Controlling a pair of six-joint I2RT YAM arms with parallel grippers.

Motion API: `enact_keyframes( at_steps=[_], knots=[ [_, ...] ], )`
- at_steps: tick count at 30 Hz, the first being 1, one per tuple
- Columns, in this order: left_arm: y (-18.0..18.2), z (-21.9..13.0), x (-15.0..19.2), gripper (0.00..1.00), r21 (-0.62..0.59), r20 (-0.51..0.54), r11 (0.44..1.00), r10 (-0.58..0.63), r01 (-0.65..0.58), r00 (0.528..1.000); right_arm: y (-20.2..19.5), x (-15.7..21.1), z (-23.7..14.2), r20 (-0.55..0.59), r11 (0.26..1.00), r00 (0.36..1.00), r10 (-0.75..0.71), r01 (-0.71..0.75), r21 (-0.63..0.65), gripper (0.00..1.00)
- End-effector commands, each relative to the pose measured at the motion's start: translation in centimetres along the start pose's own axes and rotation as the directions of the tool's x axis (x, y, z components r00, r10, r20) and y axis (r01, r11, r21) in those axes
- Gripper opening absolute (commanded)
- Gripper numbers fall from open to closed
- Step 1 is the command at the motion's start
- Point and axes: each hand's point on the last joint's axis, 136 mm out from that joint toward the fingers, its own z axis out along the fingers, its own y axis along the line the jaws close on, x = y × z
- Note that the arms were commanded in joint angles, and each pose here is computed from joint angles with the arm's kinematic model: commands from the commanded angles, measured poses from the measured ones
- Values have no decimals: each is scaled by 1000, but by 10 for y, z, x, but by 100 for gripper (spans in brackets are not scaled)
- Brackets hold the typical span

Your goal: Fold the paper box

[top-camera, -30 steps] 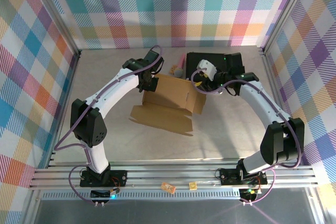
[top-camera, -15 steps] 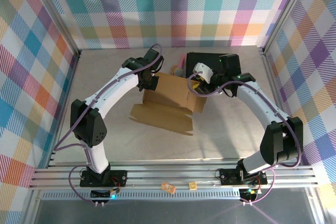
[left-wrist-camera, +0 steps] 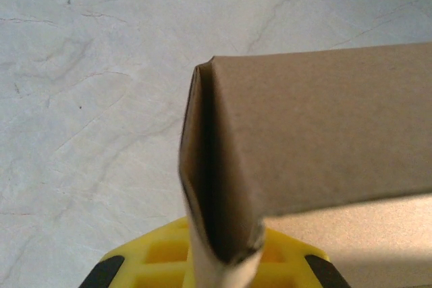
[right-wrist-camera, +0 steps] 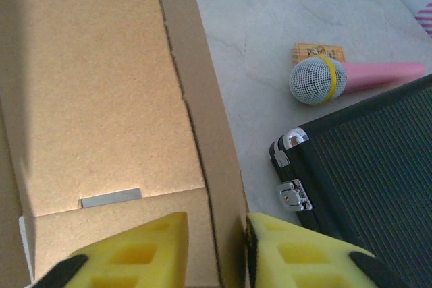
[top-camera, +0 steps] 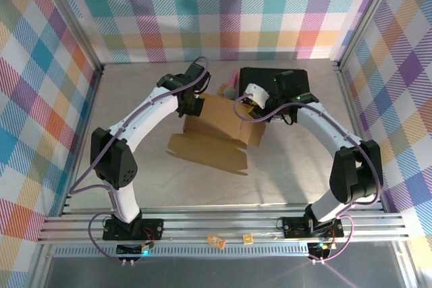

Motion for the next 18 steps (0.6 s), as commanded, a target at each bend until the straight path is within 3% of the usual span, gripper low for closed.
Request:
enact_keyframes(
  at_steps=[1,8,18],
  knots=[
    [2,-4,-5,0,12,3,1000,-16,16,1000,-9,-21,-1,30,999,1000,-7,6,40,21],
    [2,-4,-6,0,10,2,999,-47,47,999,-15,-29,3,18,994,998,65,-66,87,1],
    [11,-13,-10,0,-53,50,966,-252,255,966,-2,-45,24,-26,960,977,210,-201,194,0]
  ],
)
